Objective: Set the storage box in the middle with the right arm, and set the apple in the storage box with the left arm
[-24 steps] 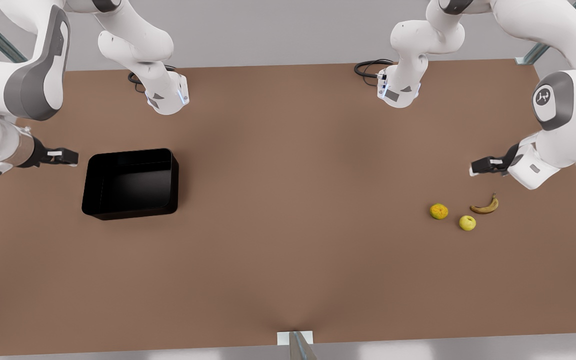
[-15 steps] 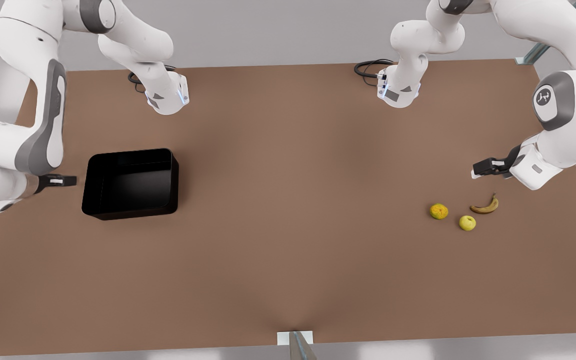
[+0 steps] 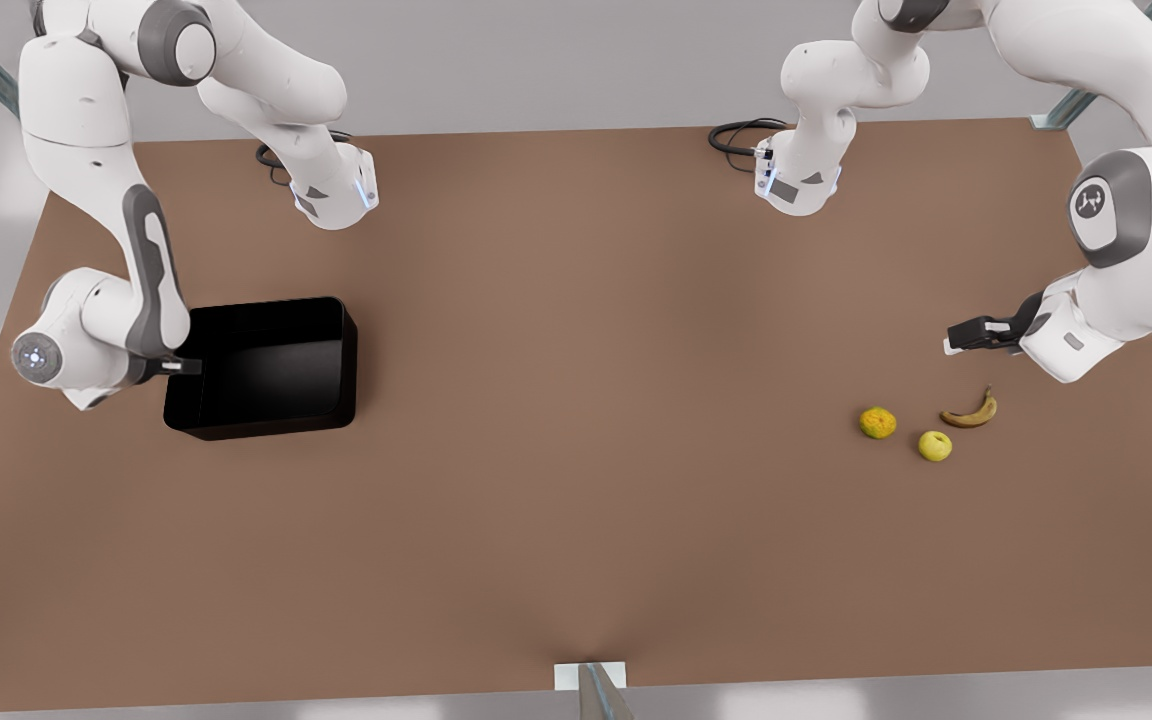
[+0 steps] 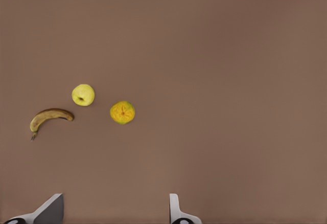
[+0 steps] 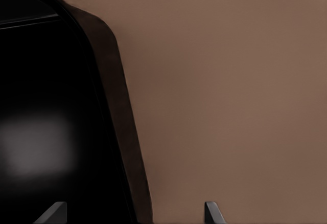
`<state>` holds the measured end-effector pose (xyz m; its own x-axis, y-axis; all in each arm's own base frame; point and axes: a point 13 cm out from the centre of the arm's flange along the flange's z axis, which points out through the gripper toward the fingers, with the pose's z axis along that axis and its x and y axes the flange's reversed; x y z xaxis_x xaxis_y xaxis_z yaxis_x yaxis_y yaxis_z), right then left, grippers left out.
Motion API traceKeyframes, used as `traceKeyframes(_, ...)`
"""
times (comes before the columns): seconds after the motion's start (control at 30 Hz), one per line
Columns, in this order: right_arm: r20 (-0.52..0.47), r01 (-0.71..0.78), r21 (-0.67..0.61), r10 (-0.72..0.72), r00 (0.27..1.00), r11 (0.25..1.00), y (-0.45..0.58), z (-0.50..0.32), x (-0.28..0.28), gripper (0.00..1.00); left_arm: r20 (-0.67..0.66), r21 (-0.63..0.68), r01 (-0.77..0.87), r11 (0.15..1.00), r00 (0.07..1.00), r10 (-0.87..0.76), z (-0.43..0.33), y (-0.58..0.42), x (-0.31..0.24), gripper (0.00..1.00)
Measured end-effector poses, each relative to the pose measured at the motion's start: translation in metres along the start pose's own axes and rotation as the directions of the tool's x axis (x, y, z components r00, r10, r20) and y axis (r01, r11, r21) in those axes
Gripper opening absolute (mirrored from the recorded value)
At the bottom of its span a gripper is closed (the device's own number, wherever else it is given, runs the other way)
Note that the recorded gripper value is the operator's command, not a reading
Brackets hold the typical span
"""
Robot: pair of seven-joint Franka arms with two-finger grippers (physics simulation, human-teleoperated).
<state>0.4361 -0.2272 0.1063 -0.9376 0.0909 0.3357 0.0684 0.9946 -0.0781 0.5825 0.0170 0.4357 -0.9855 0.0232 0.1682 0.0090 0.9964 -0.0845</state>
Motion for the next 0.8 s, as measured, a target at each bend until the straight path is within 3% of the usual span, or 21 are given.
traceKeyframes(0.07, 0.012, 0.012, 0.007, -0.012, 1.0, 1.0, 0.0, 0.007, -0.005, 1.0, -0.003, 0.0, -0.001, 1.0, 1.0, 0.001, 0.001, 0.0, 0.0, 1.0)
traceKeyframes(0.13, 0.019, 0.023, 0.01, -0.023, 1.0, 1.0, 0.001, 0.011, -0.008, 0.56, -0.004, 0.0, -0.002, 1.0, 1.0, 0.002, 0.001, 0.0, 0.0, 1.0)
traceKeyframes(0.27, 0.011, 0.043, 0.012, -0.043, 0.999, 0.999, 0.002, 0.021, -0.012, 0.26, -0.006, 0.0, -0.004, 1.0, 1.0, 0.004, 0.001, 0.0, 0.001, 1.0)
traceKeyframes(0.33, 0.011, 0.053, 0.007, -0.053, 0.999, 0.999, 0.004, 0.021, -0.013, 0.21, -0.007, 0.0, -0.004, 1.0, 1.0, 0.004, 0.001, 0.0, 0.001, 1.0)
traceKeyframes(0.57, 0.023, 0.091, 0.023, -0.092, 0.996, 0.996, 0.004, 0.0, -0.028, 0.21, -0.018, 0.001, -0.001, 1.0, 1.0, 0.001, 0.002, 0.003, 0.004, 1.0)
traceKeyframes(0.8, 0.124, 0.212, 0.051, -0.217, 0.968, 0.976, 0.079, -0.127, -0.085, 0.21, -0.029, 0.001, 0.014, 1.0, 0.999, -0.014, 0.005, 0.011, 0.005, 1.0)
